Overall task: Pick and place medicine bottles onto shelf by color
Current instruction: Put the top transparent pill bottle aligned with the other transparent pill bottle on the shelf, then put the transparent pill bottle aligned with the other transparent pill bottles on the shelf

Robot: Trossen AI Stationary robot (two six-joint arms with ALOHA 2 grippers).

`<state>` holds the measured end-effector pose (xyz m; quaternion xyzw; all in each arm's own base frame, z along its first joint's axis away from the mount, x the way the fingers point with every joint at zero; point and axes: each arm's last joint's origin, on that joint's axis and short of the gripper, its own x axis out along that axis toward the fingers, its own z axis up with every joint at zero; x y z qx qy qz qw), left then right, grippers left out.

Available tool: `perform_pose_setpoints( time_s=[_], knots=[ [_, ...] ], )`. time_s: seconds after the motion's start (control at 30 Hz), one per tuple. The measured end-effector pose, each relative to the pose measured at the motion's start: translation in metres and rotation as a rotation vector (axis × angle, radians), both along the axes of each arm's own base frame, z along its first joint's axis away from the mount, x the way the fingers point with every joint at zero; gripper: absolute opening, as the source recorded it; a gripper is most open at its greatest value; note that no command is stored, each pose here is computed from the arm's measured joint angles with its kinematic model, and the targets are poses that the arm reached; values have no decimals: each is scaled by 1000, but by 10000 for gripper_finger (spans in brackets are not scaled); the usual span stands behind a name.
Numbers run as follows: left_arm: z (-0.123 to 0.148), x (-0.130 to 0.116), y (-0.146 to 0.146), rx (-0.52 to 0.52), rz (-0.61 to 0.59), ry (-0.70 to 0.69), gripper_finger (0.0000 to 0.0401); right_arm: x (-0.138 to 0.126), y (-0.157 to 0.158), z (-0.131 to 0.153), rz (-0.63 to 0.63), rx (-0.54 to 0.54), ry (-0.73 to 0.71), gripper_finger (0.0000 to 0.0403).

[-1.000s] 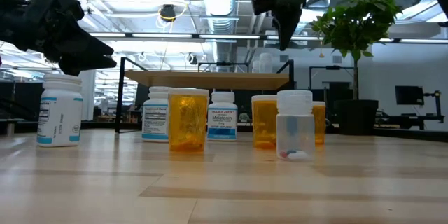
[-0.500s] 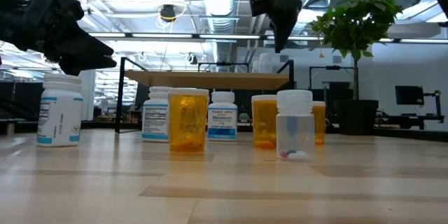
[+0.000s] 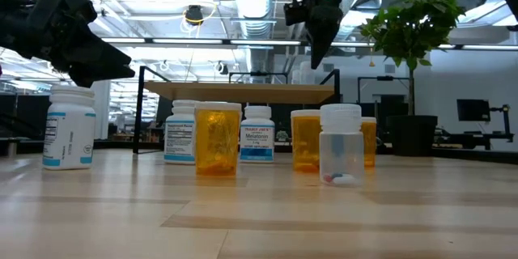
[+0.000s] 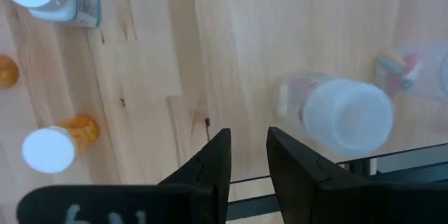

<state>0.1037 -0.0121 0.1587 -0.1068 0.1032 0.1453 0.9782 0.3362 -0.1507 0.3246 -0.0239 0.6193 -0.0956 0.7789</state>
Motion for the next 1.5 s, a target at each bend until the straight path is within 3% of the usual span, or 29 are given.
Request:
perform_pose_setpoints(
  time_s=[0.93,1.2,1.37,1.5],
  knots=[
    [0,0,0,1,-2,4,222,9,-14,5,45,-84,-124,113],
    [0,0,0,0,-2,4,222,9,12,23,92,-56,-88,113],
    [0,0,0,-3,-1,3,222,6,45,27,70,37,1,113],
    [0,0,0,-3,-1,4,222,9,75,26,124,143,17,113]
  ],
)
